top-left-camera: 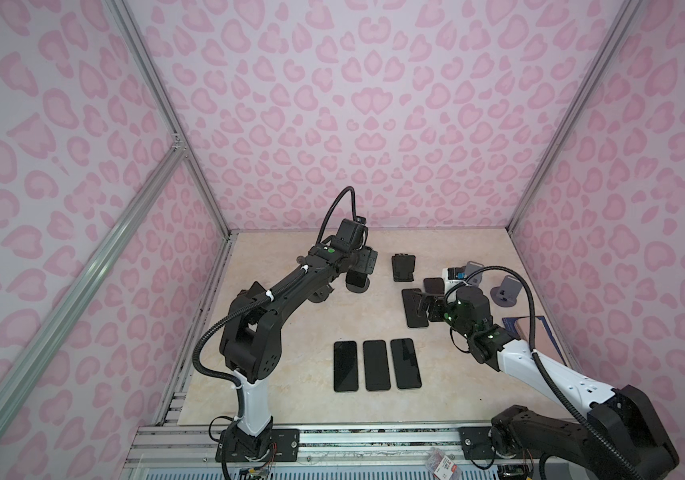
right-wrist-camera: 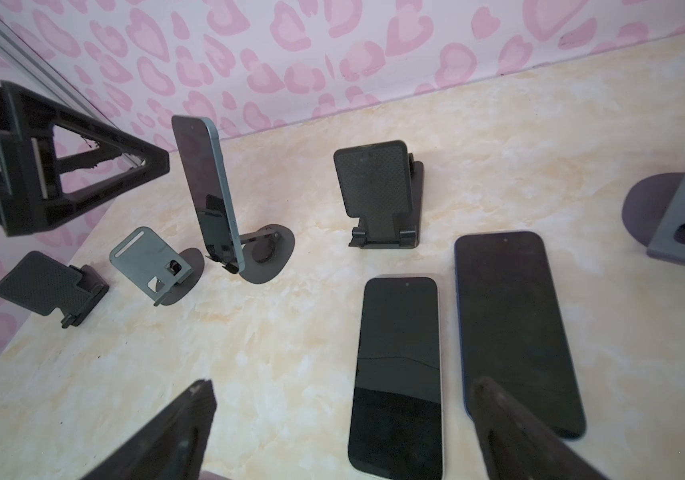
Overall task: Remove the phone from the phone stand
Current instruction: 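Raise the right gripper toward the far stands while the left gripper reaches forward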
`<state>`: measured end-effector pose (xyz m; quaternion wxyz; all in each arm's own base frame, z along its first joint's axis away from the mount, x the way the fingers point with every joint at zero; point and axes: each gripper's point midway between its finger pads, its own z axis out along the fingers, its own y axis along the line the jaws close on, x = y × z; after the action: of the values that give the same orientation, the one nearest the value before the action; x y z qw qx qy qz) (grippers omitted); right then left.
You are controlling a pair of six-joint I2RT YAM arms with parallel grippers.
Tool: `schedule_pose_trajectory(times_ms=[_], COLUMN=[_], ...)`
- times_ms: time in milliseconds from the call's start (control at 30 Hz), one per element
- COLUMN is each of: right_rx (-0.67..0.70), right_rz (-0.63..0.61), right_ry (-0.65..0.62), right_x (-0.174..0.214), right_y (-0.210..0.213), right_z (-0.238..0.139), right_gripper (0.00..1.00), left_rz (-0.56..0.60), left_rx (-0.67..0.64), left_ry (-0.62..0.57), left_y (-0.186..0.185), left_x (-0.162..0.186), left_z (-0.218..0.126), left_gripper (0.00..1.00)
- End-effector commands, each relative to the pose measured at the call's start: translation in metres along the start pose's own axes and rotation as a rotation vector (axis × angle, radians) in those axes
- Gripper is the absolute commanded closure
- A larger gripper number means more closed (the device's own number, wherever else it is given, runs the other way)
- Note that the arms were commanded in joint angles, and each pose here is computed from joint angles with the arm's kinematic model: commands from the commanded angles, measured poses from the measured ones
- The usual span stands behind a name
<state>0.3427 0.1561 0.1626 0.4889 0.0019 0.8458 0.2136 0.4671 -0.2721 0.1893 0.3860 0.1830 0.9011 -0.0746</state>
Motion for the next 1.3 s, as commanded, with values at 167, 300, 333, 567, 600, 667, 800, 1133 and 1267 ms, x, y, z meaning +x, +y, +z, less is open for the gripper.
schedule_pose_trajectory(times_ms=[167,300,333,567,600,667,800,1133,1267], right_rx=[0.013,0.022,0.02,0.033,0.031,0.034,0.045,0.058,0.059], right_rz=[-0.054,-0.092,-0.094,-0.108,-0.111,-0.121,-0.134,-0.136,-0.137], right_ry=[-0.051,-0.071,-0.069,-0.056,-0.058,-0.058,-0.055,-0.043,-0.042], right_x=[-0.004,-0.003,-0.003,0.008,0.008,0.009,0.011,0.016,0.016], right_y=[0.01,0.015,0.017,0.016,0.018,0.019,0.019,0.017,0.017], right_z=[0.004,0.002,0.003,0.011,0.011,0.012,0.013,0.018,0.018], right_gripper=[0.02,0.02,0.02,0.02,0.02,0.03,0.03,0.05,0.05], left_rz=[0.043,-0.005,-0.011,-0.021,-0.021,-0.013,0.006,0.027,0.047], left_rx=[0.039,0.005,0.01,0.015,0.015,0.011,0.02,0.047,0.06], left_ry=[0.035,0.026,0.026,0.04,0.038,0.032,0.028,0.02,0.014], left_y=[-0.007,0.004,0.004,0.004,0.004,0.005,0.006,0.01,0.009], left_x=[0.005,0.003,0.003,0.008,0.008,0.006,0.005,0.003,0.002], left_z=[0.017,0.025,0.027,0.042,0.043,0.044,0.049,0.053,0.054], left_gripper=[0.02,0.02,0.02,0.02,0.02,0.02,0.02,0.11,0.12])
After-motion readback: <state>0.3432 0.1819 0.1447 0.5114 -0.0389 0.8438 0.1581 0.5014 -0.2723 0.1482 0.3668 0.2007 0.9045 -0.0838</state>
